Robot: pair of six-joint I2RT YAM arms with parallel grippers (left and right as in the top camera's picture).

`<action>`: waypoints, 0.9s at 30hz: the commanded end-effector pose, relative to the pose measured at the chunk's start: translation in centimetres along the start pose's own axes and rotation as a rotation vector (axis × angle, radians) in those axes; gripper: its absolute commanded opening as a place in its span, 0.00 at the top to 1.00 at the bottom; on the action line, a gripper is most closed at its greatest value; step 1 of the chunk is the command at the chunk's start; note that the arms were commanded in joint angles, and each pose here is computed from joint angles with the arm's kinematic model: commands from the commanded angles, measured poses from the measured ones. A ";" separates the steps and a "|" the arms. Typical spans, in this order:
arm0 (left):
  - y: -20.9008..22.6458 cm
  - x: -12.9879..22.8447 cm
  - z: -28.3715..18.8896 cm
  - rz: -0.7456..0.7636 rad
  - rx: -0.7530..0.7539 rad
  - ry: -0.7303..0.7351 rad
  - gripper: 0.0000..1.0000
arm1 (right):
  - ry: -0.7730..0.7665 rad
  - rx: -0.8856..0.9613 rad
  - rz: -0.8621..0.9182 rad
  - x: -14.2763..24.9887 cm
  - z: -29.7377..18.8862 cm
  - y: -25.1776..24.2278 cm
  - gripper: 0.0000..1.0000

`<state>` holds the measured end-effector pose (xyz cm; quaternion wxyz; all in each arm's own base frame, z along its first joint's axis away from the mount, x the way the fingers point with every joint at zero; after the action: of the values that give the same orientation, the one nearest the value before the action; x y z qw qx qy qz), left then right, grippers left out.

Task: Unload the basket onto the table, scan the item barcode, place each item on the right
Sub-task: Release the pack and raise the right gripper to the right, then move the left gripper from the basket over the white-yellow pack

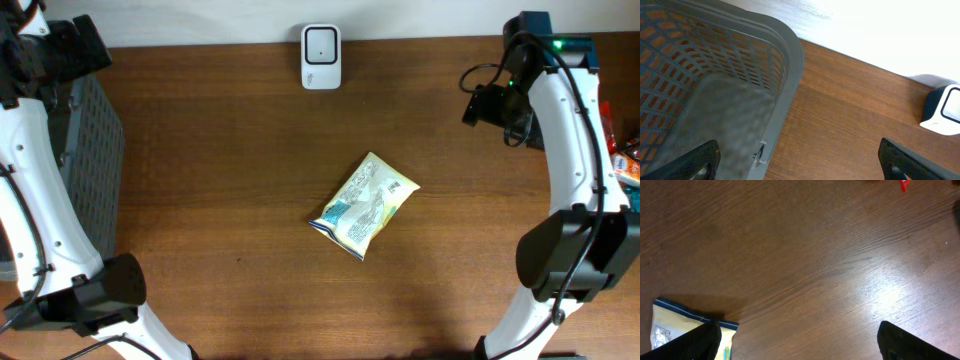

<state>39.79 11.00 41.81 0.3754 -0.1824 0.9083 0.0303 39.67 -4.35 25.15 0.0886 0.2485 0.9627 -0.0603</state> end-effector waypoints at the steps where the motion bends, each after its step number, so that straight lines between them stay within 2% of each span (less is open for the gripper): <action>1: -1.2 0.6 -0.5 -0.013 0.148 0.040 0.01 | -0.031 0.006 0.021 -0.4 -0.8 -0.6 0.01; 2: -1.9 2.0 -0.8 -0.028 0.237 0.135 0.01 | -0.030 0.006 0.021 -0.4 -0.8 -0.6 0.01; 6: -5.2 3.1 -2.5 -0.113 0.630 0.253 0.01 | -0.031 0.006 0.020 -0.4 -0.8 -0.6 0.01; 9: -6.5 3.6 -3.3 -0.107 0.741 0.294 0.01 | -0.031 0.006 0.020 -0.4 -0.8 -0.6 0.01; 11: -8.3 5.2 -3.8 -0.018 0.766 0.362 0.01 | -0.031 0.006 0.020 -0.4 -0.8 -0.6 0.01; 16: -12.6 8.5 -3.6 0.173 0.627 0.458 0.01 | -0.031 0.006 0.021 -0.4 -0.8 -0.6 0.01; 21: -17.7 12.6 -3.4 0.365 0.559 0.546 0.01 | -0.030 0.006 0.021 -0.4 -0.8 -0.6 0.01; 22: -18.4 13.7 -2.9 0.409 0.496 0.561 0.01 | -0.031 0.006 0.021 -0.4 -0.8 -0.6 0.01; 25: -18.8 16.0 -1.2 0.376 0.257 0.606 0.01 | -0.031 0.006 0.021 -0.4 -0.8 -0.6 0.01; 27: -19.0 17.6 -0.1 0.371 0.175 0.649 0.01 | -0.031 0.006 0.021 -0.4 -0.8 -0.6 0.01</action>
<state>34.70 -12.84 34.39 0.0974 0.0832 0.9795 -0.1557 39.69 -4.60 25.17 0.0898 0.2515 0.9618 -0.0605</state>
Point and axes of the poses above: each gripper's point midway between its finger pads, its own z axis out along the fingers, its own y axis along the line the jaws close on, x = y × z, the point moved 8 cm from there along -z, back along the fingers
